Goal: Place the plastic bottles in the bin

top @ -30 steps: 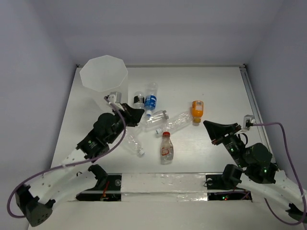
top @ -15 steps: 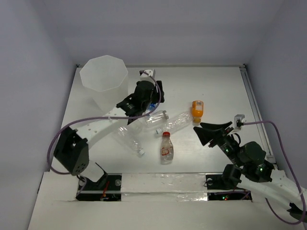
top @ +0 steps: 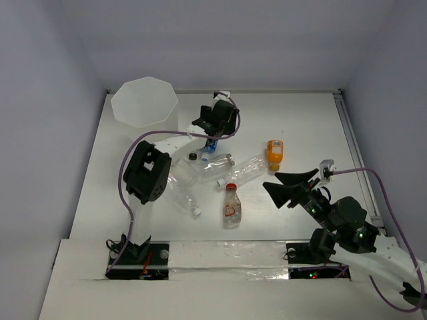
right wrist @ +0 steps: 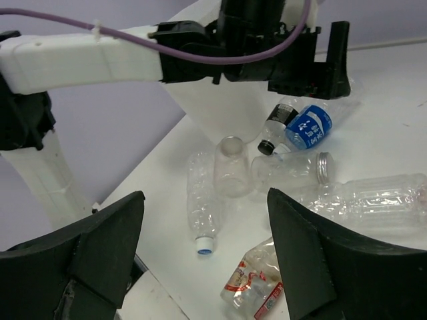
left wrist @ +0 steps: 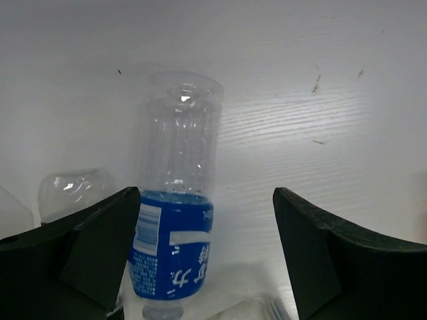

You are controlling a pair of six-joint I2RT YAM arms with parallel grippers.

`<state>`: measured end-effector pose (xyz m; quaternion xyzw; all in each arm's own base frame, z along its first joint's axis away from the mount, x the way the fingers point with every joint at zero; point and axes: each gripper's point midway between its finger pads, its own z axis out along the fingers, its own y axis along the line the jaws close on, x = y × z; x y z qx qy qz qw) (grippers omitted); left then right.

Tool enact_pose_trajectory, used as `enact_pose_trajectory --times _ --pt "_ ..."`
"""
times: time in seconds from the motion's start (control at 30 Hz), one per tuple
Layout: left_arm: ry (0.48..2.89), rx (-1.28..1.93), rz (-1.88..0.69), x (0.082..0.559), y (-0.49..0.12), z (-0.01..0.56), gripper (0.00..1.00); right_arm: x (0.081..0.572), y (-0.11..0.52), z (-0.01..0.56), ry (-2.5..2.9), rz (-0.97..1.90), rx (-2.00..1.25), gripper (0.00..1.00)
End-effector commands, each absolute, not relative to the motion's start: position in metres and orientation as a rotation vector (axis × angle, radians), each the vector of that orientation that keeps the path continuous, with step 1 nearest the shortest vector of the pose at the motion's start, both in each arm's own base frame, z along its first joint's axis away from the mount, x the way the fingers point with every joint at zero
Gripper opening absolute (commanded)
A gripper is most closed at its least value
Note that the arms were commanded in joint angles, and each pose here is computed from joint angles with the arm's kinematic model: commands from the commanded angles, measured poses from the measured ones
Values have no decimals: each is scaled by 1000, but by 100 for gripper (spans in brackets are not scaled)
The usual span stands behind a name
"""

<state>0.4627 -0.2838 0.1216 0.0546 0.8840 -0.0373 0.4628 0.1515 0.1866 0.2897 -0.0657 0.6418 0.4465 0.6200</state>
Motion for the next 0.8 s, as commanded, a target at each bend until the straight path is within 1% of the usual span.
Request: enact_pose_trajectory --times 0.0,0.03,0.07,0.3,0.33,0.47,0.57,0.67,0.7,0.73,0.77 --pt "2141 124 -22 488 -271 139 79 149 193 292 1462 1055 -170 80" --pt "2160 137 -6 491 -272 128 79 149 193 291 1463 1053 -172 80" --pt "2157 134 9 497 -269 130 79 149 193 290 1466 1052 -173 80" --pt "2189 160 80 519 -266 102 80 151 198 293 1456 1058 -180 80" --pt "2211 174 93 521 -268 88 80 152 199 292 1460 1055 -181 80" --pt "2232 197 92 532 -272 78 79 152 202 291 1461 1067 -181 81" --pt "2227 209 75 537 -277 74 77 153 204 288 1473 1065 -183 80" --pt "2211 199 47 544 -279 76 67 154 206 285 1485 1060 -182 80" --pt "2207 199 39 545 -281 77 62 154 206 285 1485 1059 -182 80" --pt "2204 201 27 547 -283 76 61 155 206 285 1487 1056 -176 80" --pt "2200 192 8 551 -282 79 56 156 206 285 1490 1051 -173 80"
